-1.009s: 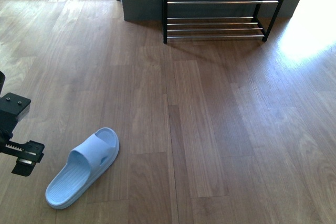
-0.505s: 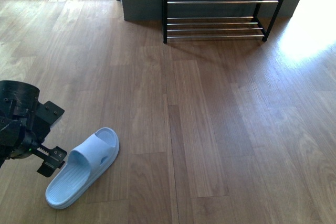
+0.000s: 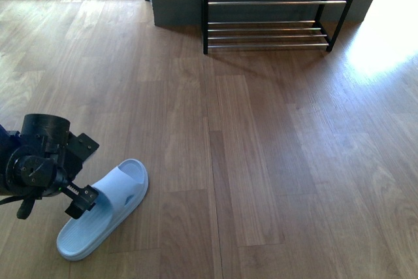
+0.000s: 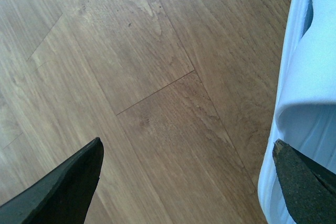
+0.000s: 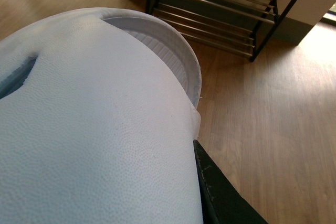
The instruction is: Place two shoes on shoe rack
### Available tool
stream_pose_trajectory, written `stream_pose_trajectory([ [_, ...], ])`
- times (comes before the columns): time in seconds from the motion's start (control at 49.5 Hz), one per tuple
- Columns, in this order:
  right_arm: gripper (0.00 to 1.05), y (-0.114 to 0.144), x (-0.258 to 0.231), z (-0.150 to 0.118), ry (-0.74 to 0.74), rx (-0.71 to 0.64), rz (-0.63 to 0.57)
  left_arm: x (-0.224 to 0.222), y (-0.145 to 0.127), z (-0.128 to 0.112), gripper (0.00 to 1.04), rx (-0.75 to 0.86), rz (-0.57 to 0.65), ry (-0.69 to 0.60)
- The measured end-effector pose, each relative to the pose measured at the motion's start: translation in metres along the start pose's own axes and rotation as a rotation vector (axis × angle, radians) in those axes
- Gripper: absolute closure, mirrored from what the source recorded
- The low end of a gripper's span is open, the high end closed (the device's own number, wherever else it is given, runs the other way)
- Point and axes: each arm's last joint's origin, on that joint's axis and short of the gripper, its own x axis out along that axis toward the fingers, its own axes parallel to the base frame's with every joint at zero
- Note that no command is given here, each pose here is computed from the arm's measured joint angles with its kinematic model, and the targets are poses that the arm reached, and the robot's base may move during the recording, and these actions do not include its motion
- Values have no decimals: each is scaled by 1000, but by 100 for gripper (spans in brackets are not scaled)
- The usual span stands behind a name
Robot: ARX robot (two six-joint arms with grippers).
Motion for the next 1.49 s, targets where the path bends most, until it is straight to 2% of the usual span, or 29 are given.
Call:
stream_pose_trajectory([
  [0.363,103,0,0,0,0,0,0,17,-23,13,9,-31,-40,-135],
  [0.585,103,0,0,0,0,0,0,29,-23,6,9,-53,-29,-157],
  [0.646,103,0,0,0,0,0,0,31,-25,2,18,-57,-25,-151],
  [1.09,103,0,0,0,0,0,0,31,-29,7,101,-112,-101,-235],
  [1.494,103,0,0,0,0,0,0,20,-23,9,103,-169,-115,-228],
])
